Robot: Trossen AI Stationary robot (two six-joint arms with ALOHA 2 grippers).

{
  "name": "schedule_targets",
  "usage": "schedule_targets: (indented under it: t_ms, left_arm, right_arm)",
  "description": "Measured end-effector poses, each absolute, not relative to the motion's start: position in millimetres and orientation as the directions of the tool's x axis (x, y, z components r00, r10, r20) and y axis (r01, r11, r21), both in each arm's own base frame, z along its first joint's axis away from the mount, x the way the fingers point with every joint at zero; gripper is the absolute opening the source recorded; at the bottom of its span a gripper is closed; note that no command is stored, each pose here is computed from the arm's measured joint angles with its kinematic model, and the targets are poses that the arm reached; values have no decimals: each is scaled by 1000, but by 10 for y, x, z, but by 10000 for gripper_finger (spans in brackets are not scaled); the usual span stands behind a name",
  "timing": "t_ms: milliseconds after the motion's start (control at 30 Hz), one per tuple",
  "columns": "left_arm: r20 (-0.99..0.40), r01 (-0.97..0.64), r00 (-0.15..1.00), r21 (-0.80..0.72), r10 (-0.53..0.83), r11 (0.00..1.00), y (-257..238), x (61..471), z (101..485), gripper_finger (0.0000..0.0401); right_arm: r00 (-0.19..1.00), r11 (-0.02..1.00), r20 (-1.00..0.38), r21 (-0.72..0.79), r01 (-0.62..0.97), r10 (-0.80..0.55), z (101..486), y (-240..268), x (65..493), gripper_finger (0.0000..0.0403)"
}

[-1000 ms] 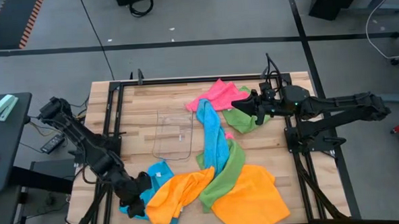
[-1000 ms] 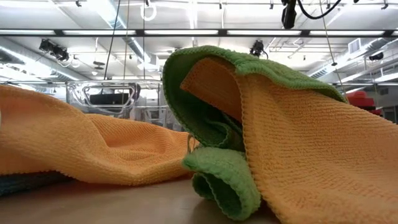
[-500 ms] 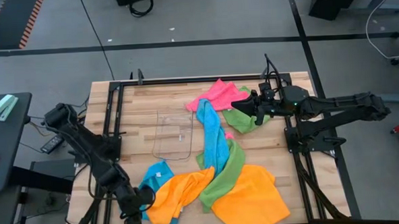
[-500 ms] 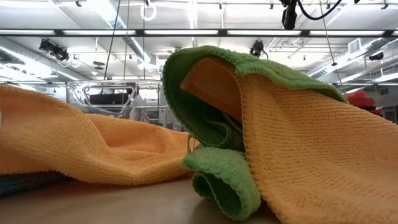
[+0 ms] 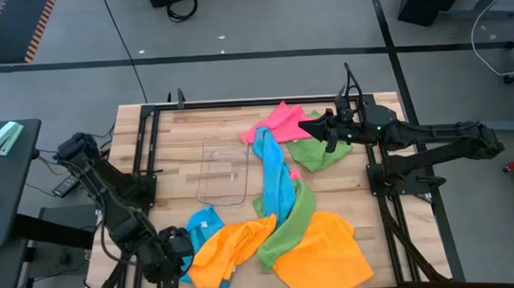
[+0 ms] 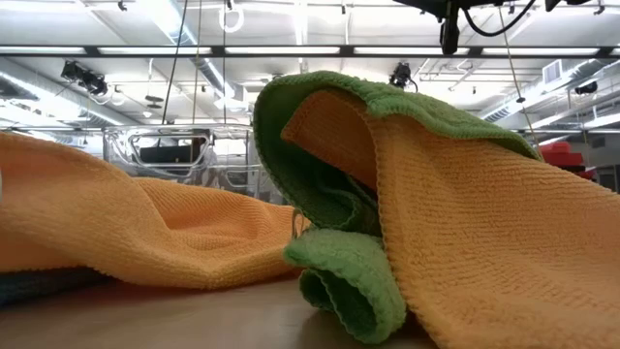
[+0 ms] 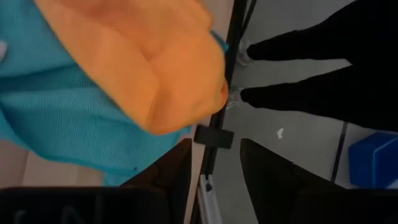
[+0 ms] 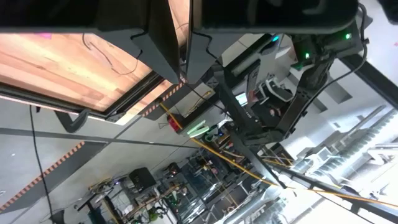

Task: Fold microfiber towels
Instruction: Fold the left blue towel

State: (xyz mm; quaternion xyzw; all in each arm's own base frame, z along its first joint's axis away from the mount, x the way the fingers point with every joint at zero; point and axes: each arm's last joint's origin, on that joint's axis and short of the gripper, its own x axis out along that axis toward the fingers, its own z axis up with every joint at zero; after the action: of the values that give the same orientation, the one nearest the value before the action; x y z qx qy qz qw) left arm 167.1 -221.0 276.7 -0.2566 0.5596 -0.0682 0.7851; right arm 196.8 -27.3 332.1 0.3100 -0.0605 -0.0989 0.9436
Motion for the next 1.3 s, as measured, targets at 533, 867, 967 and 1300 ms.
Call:
schedule_targets:
  t_ms: [533,867,967,1300]
  left_arm:
    - [-948,-590,247,-311,-201,745,-1950,1467,2023,179]
    - [-907,-679,396,-396,-145,618,-1620,1315,1762,120]
    - [-914,-672,397,-353,-85,652,-1544,1304,1752,119]
    - [-897,-478,442,-250,-15,842,-1422,1463,1778,199]
  right_arm:
    - [974,789,31,593,162,-224,3299,-272,1969,37]
    - [974,759,31,632,154,-224,3299,-272,1969,37]
    - [974,753,31,640,153,-224,3299,-272,1969,37]
    - [974,743,30,652,151,-224,3298,-272,1969,37]
